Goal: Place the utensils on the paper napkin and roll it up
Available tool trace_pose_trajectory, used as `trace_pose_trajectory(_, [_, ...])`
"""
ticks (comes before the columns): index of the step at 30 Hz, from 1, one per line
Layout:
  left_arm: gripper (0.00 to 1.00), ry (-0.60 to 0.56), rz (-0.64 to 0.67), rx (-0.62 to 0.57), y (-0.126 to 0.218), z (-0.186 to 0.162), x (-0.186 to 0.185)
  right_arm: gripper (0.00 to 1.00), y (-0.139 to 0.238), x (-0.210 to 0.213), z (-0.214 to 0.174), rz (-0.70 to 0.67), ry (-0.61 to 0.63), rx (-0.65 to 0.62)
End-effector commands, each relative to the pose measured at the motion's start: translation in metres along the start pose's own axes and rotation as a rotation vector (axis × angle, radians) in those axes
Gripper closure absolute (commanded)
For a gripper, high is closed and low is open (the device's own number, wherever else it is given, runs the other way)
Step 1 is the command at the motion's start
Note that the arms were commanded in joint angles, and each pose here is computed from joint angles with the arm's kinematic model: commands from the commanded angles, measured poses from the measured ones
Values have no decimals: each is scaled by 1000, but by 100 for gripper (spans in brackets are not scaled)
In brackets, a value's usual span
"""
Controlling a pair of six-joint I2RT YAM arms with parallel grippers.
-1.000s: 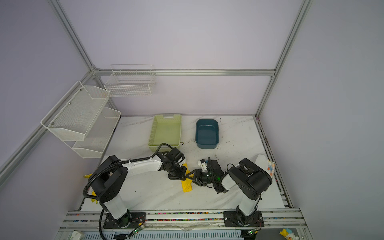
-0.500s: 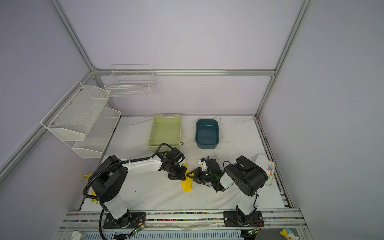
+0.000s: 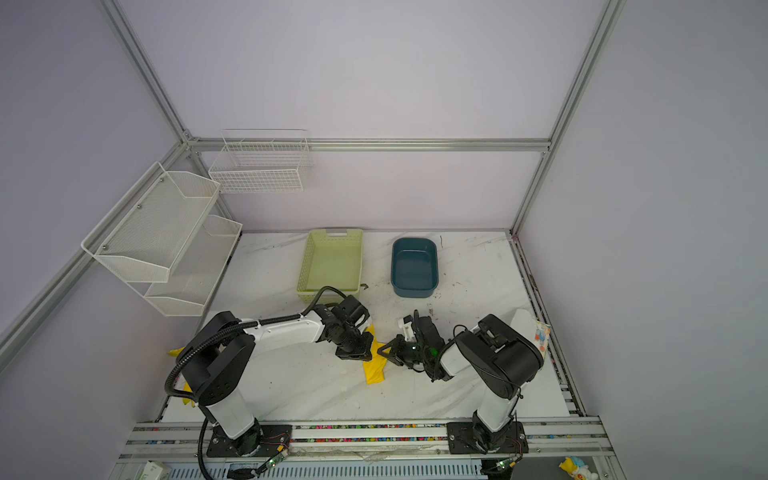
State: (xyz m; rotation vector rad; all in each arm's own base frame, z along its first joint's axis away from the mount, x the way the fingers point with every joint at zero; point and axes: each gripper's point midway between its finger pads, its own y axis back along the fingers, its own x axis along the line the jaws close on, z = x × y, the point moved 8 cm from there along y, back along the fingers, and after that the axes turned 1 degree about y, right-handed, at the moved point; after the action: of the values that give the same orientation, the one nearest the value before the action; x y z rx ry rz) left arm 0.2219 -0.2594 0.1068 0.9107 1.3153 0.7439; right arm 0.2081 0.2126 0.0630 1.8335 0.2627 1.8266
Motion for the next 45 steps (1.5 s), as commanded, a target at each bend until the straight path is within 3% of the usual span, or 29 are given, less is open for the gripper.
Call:
trace_pose_trajectory(1, [94, -21, 30, -44, 17, 1, -1, 93, 5, -9, 1, -101, -22, -28])
trace_pose_trajectory(13, [88, -95, 12, -215, 75, 47, -33, 99, -14, 9, -16, -121, 22, 8])
trace_pose_trajectory(24, [88, -143, 75, -157, 41, 86, -41, 99, -18, 15, -14, -203, 99, 22])
trace_pose_trajectory(34, [90, -127, 154, -73, 10, 78, -17, 99, -16, 14, -12, -247, 110, 9])
trace_pose_trajectory(45, [91, -125, 187, -62, 6, 73, -8, 97, -7, 11, -11, -285, 79, -49])
